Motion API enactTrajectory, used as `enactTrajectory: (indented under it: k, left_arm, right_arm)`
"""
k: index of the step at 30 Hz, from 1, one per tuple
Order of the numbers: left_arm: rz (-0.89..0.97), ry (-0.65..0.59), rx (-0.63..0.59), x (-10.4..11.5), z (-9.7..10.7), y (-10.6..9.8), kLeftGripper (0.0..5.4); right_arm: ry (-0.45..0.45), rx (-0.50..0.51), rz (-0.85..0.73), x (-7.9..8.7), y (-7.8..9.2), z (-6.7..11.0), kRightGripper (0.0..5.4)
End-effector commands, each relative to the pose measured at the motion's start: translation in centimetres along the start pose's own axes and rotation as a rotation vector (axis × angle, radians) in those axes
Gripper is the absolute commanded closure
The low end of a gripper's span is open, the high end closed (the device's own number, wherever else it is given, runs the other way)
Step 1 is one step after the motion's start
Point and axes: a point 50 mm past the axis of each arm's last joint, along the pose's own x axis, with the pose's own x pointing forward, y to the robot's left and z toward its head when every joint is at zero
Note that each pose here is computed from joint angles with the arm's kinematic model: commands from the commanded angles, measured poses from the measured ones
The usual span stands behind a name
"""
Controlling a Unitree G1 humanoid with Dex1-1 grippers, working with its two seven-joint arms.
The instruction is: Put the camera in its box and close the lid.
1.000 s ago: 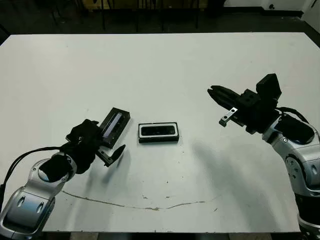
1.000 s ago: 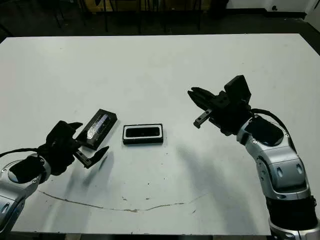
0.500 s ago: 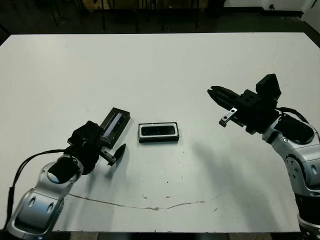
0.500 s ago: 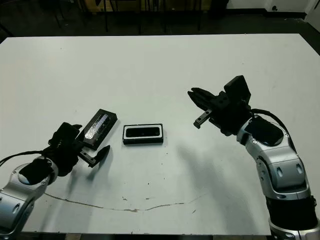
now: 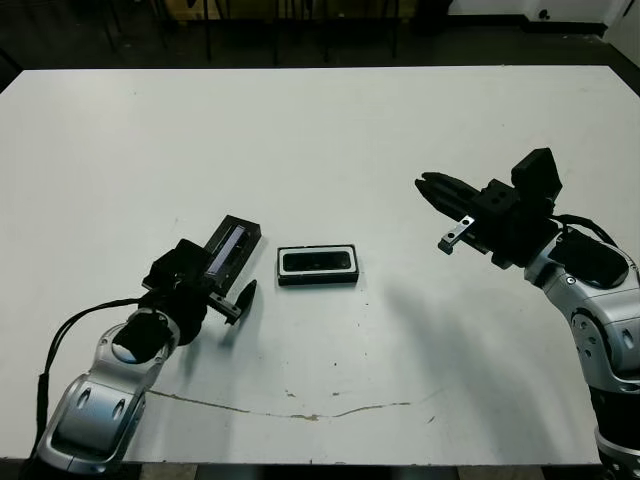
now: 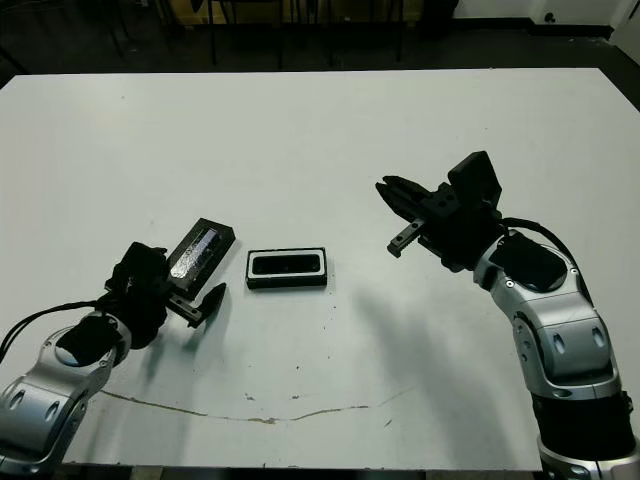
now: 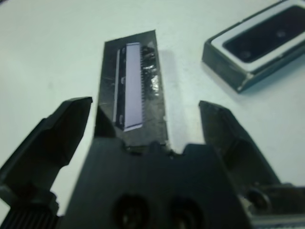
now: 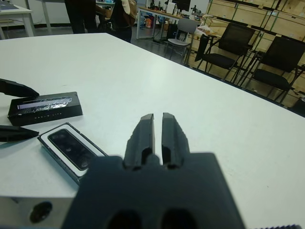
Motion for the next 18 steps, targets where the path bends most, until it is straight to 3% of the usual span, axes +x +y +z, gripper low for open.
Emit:
enactTrajectory:
  k: [1,8,12,18]
  left_arm:
    - [-0.024,0.082,-0.094,0.6,-1.5,0.1,0.02]
    - [-0.049,0.178,-0.356,1.1,-1.8,0.8,0.02]
    - [-0.031,0.212,-0.395,1.5,-1.9,1.0,0.02]
    - [-0.011,0.184,-0.323,1.5,-1.9,1.0,0.81]
  right_arm:
    - [0.029,0.006,0.000,-0.3,0.0,-0.7,5.40]
    - [0.022,0.009,0.004,-0.3,0.0,-0.7,5.40]
    - [0.015,0.009,0.003,-0.3,0.0,-0.6,5.40]
    - [0.026,-0.008,-0.008,-0.4,0.1,-0.5,5.40]
